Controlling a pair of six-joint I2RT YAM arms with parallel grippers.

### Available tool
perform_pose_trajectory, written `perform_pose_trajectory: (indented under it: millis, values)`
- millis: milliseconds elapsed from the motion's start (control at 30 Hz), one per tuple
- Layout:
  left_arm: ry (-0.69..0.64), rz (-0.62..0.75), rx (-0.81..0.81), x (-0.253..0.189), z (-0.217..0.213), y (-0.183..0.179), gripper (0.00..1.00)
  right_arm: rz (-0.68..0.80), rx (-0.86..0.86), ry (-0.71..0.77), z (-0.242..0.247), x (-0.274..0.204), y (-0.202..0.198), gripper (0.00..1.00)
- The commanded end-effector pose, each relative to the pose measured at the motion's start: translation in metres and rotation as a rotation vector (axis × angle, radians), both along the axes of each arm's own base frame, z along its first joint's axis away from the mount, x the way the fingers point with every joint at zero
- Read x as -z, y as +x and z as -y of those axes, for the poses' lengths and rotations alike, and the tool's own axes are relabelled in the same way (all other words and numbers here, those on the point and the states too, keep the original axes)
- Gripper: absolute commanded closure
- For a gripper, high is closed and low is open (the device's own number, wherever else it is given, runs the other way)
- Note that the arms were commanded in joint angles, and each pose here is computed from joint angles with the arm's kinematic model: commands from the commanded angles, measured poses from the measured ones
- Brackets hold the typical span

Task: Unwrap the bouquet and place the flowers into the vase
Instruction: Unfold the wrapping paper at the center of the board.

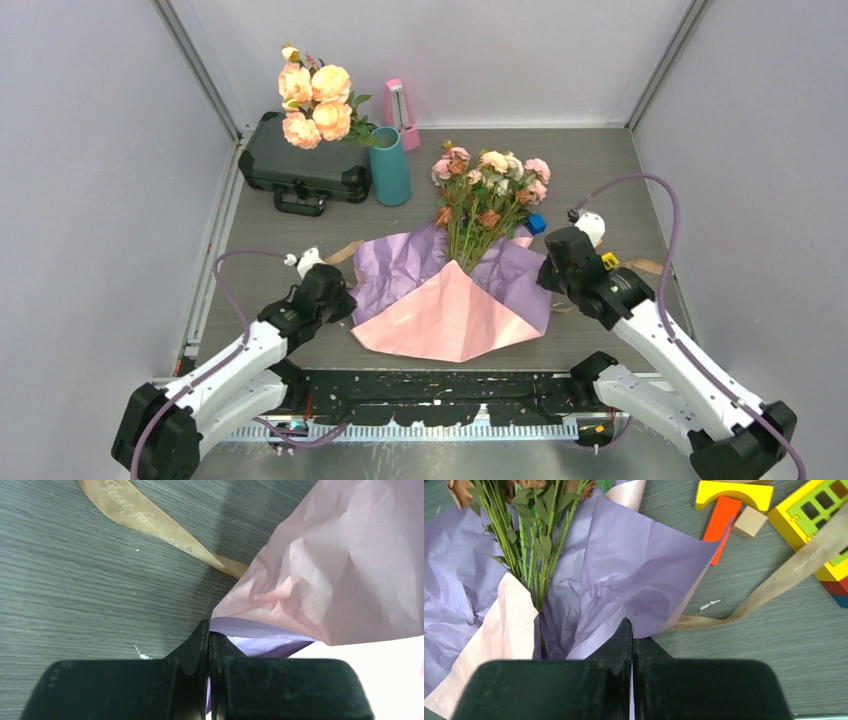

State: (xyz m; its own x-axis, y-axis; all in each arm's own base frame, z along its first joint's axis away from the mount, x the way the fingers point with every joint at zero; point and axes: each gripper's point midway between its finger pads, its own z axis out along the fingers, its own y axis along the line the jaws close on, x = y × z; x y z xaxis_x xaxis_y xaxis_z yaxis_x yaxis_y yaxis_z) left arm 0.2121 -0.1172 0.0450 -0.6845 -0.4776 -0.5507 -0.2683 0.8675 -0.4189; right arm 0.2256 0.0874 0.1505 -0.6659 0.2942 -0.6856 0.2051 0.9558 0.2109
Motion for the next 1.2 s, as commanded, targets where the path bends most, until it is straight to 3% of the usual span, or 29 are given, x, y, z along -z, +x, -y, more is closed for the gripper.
perform_pose_trajectory:
  millis: [0, 67, 167, 233, 300, 433, 600, 833, 967, 1167]
  values:
    - [-0.048, 0.046, -0.082, -0.009, -0.007, 0.002, 1.0, 0.063, 0.141, 0.027, 0.025, -0.005, -0.013, 1.0]
    - [-0.06, 0.057, -0.071, -0.013, -0.006, 0.001, 0.99, 0.071, 0.158, 0.065, 0.026, -0.003, -0.02, 0.97]
    - [-0.054, 0.08, -0.044, -0.028, -0.005, 0.002, 0.86, 0.084, 0.171, 0.115, 0.028, -0.005, -0.03, 0.84]
    - [-0.035, 0.1, -0.017, -0.042, -0.005, 0.003, 0.76, 0.086, 0.186, 0.118, 0.033, -0.008, -0.035, 0.58]
    - [-0.011, 0.119, 0.014, -0.059, -0.005, 0.005, 0.63, 0.092, 0.205, 0.122, 0.038, -0.014, -0.04, 0.41]
    - [0.049, 0.158, 0.068, -0.095, -0.008, 0.008, 0.36, 0.154, 0.239, 0.137, 0.047, -0.044, -0.042, 0.24]
    - [0.102, 0.191, 0.137, -0.136, -0.006, 0.014, 0.22, 0.259, 0.197, 0.165, 0.045, -0.097, -0.036, 0.22]
    - [-0.053, 0.227, 0.335, -0.164, 0.046, 0.022, 0.21, 0.296, 0.025, 0.175, 0.016, -0.139, -0.021, 0.23]
    - [-0.168, 0.192, 0.477, -0.152, 0.098, 0.019, 0.24, 0.226, -0.125, 0.253, -0.027, -0.13, -0.01, 0.3]
    - [-0.262, 0.179, 0.655, -0.135, 0.178, 0.01, 0.28, 0.022, -0.301, 0.407, -0.091, -0.07, -0.004, 0.39]
